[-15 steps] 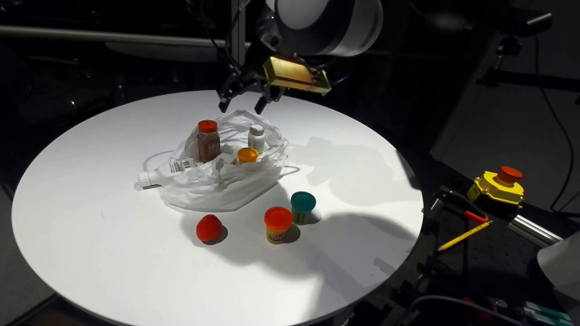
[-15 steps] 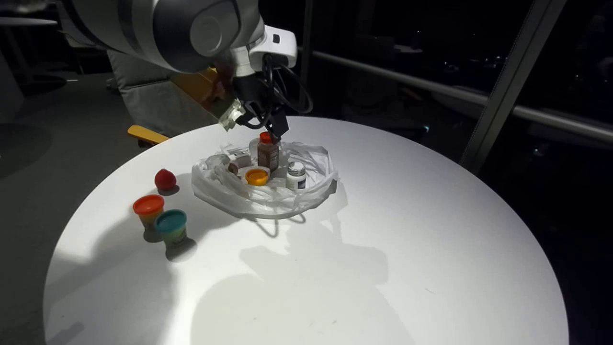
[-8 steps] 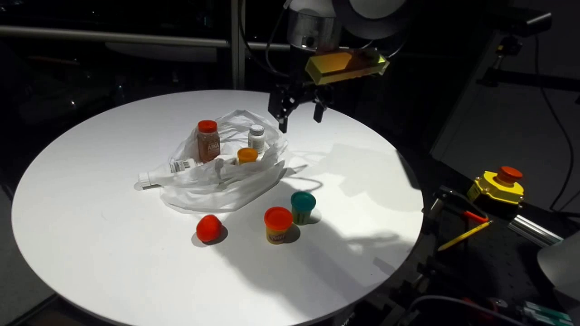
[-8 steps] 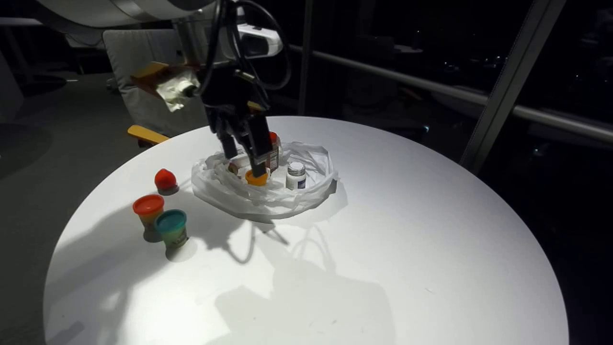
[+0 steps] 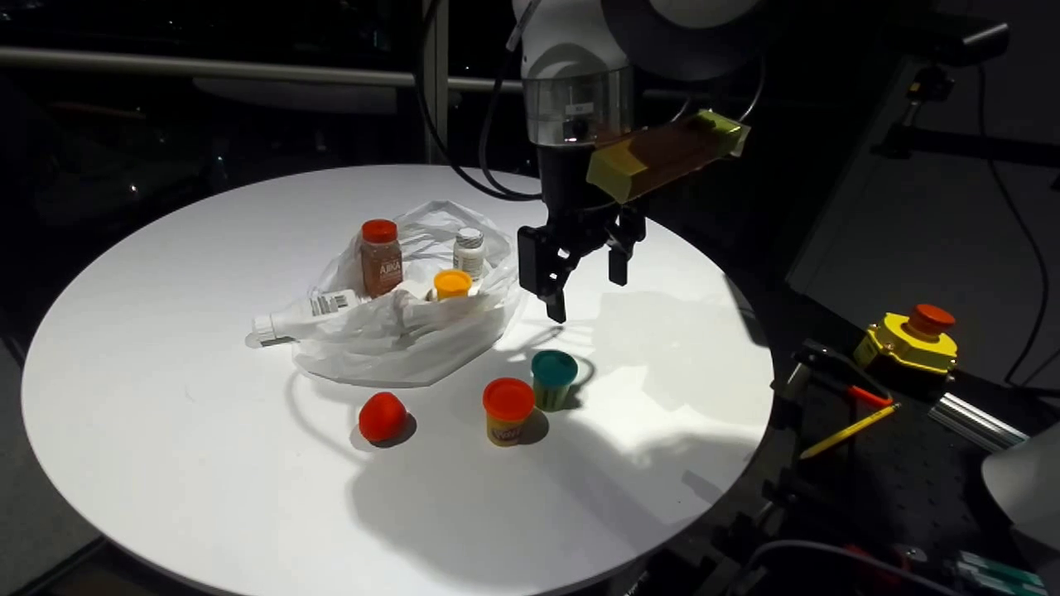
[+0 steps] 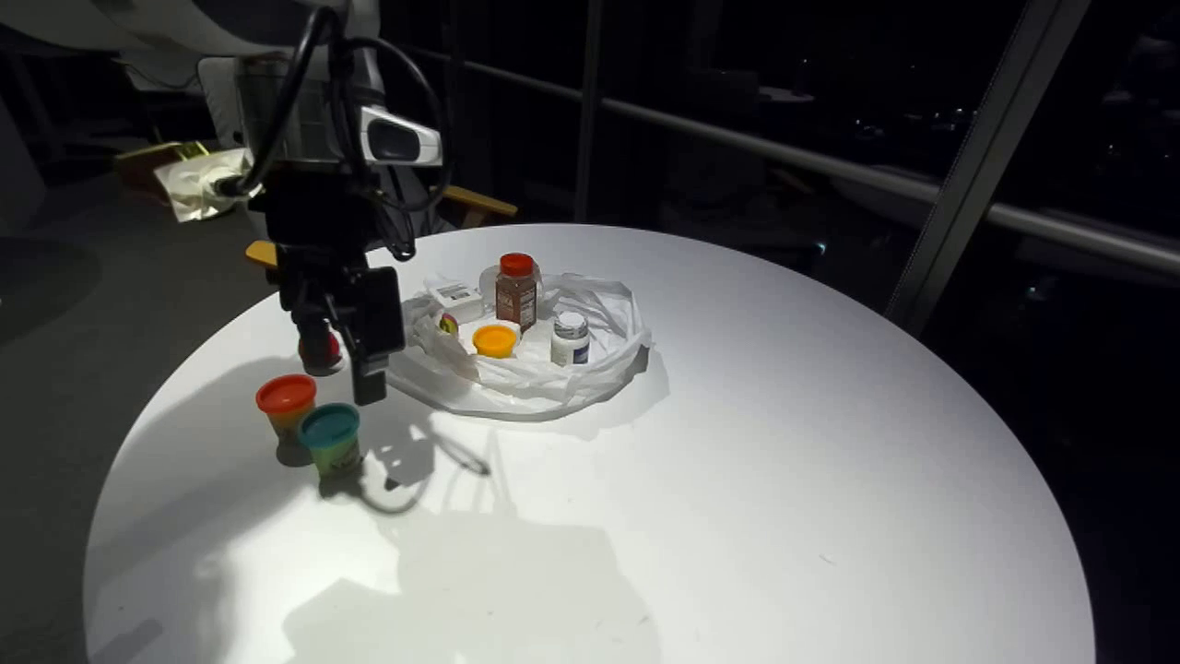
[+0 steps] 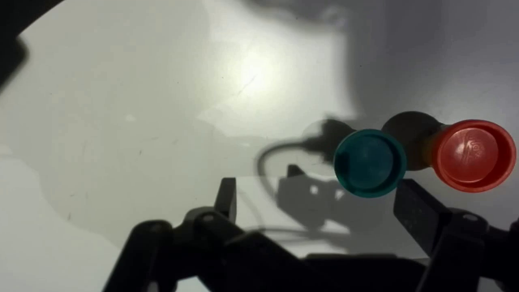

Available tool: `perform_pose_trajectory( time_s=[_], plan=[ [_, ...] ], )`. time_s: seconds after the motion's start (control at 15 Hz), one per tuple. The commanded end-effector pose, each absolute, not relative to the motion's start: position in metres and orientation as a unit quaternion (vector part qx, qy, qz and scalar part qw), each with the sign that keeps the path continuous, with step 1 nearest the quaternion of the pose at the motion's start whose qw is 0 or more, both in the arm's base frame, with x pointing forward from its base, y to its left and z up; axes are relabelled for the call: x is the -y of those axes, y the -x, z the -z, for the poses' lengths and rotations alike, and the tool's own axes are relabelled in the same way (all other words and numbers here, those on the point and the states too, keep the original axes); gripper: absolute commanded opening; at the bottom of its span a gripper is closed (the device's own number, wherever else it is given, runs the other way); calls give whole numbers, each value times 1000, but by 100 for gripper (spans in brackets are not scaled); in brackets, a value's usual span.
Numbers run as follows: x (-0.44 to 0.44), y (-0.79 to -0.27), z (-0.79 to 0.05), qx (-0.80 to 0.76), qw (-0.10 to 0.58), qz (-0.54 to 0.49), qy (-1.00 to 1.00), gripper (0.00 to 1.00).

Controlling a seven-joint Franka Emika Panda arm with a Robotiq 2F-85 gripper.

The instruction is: Pick up the bottles and small containers from the table and put them in the plastic bag.

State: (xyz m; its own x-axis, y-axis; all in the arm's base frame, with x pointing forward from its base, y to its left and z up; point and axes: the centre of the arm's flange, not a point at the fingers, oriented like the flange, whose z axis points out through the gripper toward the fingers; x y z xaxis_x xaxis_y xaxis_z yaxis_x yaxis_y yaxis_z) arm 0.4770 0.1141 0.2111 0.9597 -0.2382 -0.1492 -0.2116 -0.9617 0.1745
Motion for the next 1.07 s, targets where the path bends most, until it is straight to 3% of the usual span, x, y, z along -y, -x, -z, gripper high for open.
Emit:
perform_pose_trajectory(
  time_s=[0.0, 0.33, 1.0],
  plan=[
    [-104, -465, -200, 95, 25, 90, -991, 100],
    [-100, -440, -181, 3, -24, 95, -995, 100],
    [-133, -420, -130, -120, -31, 26, -992, 100]
  ],
)
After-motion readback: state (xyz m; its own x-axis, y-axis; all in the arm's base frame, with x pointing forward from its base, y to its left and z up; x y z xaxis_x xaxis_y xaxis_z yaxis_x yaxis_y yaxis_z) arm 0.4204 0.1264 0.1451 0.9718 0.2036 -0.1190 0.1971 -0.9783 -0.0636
